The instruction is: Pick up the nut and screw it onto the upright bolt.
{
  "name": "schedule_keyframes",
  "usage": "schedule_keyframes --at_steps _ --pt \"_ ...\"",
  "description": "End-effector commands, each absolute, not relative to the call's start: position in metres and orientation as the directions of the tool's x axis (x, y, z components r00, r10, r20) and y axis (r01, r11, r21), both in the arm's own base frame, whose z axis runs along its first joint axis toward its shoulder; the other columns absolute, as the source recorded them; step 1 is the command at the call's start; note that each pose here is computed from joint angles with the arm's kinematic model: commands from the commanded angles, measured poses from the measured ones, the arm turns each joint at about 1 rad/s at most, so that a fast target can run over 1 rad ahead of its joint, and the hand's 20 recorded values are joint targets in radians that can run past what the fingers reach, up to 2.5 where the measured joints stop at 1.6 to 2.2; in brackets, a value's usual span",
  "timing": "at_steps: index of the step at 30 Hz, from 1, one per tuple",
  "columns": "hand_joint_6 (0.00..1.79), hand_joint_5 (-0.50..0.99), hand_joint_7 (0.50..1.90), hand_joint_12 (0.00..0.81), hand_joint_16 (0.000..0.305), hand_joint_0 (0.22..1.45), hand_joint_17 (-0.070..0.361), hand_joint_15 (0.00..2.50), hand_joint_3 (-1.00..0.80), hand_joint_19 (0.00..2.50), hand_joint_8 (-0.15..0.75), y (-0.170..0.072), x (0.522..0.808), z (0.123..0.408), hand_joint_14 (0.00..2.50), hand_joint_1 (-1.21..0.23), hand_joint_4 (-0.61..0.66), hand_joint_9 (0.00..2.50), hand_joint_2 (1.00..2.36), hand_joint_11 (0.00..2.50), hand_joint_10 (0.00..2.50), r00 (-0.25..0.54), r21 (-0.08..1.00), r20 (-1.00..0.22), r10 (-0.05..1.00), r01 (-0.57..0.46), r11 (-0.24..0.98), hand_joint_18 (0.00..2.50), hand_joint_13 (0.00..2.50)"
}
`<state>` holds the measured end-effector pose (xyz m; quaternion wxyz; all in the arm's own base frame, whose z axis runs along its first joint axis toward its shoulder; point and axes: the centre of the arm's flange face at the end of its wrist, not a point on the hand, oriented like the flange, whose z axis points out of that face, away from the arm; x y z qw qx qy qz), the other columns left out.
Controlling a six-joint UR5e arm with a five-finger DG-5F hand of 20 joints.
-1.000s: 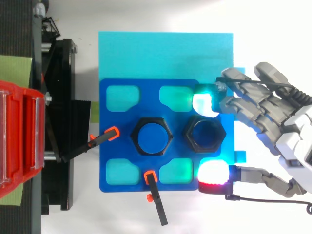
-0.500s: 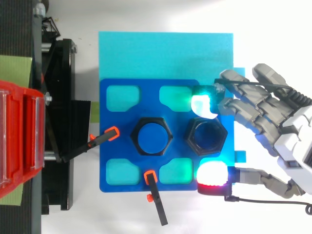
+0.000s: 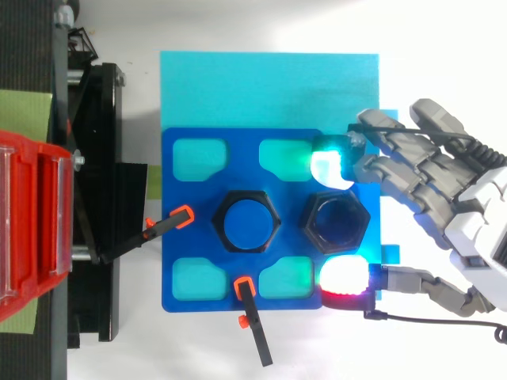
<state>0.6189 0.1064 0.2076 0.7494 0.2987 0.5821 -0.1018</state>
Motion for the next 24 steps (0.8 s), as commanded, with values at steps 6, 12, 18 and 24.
schedule_keyframes --at_steps 6,12,18,24 --pt "0.50 -0.23 0.90 0.268 0.029 0.47 0.065 0.00 -0.50 0.00 0.239 0.1050 0.6191 0.2073 0.00 -0.71 0.22 0.41 1.00 0.00 0.00 0.299 0.325 -0.935 0.193 0.501 0.802 0.37 0.56" --pt "0.50 -0.21 1.00 0.254 0.027 0.49 0.060 0.00 -0.50 0.00 0.239 0.1035 0.6183 0.2063 0.00 -0.71 0.25 0.43 1.00 0.00 0.00 0.288 0.314 -0.939 0.186 0.506 0.804 0.39 0.58" --pt "0.50 -0.20 1.07 0.251 0.026 0.49 0.059 0.00 -0.50 0.00 0.246 0.1034 0.6180 0.2070 0.00 -0.70 0.27 0.45 1.00 0.00 0.00 0.287 0.312 -0.940 0.185 0.506 0.804 0.40 0.59" --pt "0.50 -0.19 1.12 0.251 0.026 0.50 0.057 0.00 -0.50 0.00 0.248 0.1043 0.6202 0.2081 0.00 -0.68 0.26 0.47 1.00 0.00 0.00 0.284 0.305 -0.941 0.183 0.482 0.821 0.41 0.61"
